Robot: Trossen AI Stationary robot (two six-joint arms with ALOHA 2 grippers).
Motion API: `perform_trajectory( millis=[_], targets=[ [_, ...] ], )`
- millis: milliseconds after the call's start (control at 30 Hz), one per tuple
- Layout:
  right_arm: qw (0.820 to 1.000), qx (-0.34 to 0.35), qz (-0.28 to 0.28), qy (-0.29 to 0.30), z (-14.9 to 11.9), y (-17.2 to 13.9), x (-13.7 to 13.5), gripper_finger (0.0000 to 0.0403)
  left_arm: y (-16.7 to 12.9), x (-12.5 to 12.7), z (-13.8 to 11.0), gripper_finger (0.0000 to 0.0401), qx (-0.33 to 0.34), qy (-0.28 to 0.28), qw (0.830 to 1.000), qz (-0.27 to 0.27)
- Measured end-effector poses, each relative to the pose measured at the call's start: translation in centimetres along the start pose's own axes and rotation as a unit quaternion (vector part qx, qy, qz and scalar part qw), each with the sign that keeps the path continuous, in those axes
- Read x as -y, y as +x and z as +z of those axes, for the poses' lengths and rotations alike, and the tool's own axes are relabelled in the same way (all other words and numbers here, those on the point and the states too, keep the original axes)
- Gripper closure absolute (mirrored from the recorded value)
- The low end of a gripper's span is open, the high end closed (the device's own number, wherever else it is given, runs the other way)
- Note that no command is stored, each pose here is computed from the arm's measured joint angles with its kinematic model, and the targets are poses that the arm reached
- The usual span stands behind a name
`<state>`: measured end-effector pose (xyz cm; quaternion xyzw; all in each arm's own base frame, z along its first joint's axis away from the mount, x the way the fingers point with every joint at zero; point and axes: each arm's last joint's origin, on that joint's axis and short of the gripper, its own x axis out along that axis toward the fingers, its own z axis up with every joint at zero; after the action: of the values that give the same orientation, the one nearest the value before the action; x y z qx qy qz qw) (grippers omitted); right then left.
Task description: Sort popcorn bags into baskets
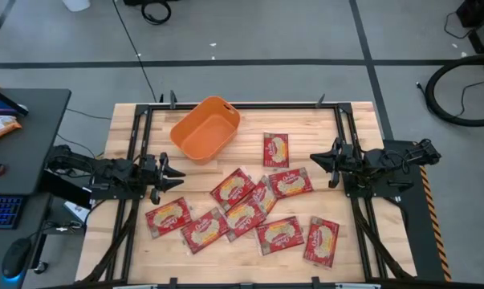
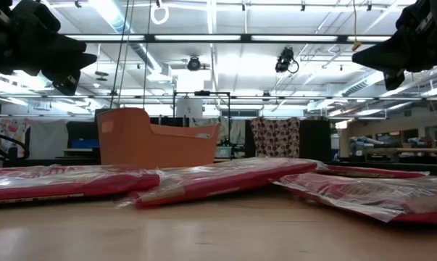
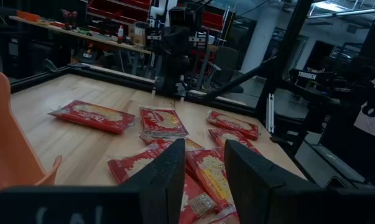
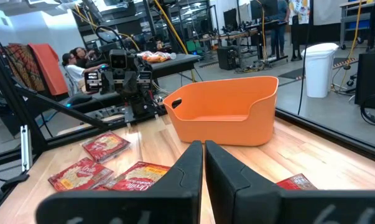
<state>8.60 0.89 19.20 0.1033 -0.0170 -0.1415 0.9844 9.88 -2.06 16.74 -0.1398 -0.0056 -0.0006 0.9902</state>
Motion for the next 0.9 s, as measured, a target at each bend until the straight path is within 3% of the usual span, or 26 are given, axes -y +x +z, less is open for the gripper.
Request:
perform_trajectory(
  millis=[400, 567, 700, 900],
  targets=[
    [1.000, 0.000, 0.000, 0.000, 0.0, 0.0, 0.0, 0.0380, 0.0, 0.0, 0.1, 0.0284, 0.006, -0.006, 1.000, -0.002],
    [0.998, 0.027, -0.022, -0.050, 0.5, 0.0, 0.0, 0.0380, -0.1, 0.4, 1.4, 0.0284, 0.070, -0.047, 0.996, -0.022],
    [0.997, 0.080, -0.015, 0.002, 1.7, -0.1, -0.1, 0.0380, -0.2, 0.6, 2.1, 0.0284, 0.102, -0.037, 0.993, -0.043],
    [0.981, 0.184, -0.005, 0.066, 3.9, -0.7, -0.1, 0.0380, -0.3, 0.7, 2.5, 0.0284, 0.125, 0.003, 0.991, -0.047]
  ],
)
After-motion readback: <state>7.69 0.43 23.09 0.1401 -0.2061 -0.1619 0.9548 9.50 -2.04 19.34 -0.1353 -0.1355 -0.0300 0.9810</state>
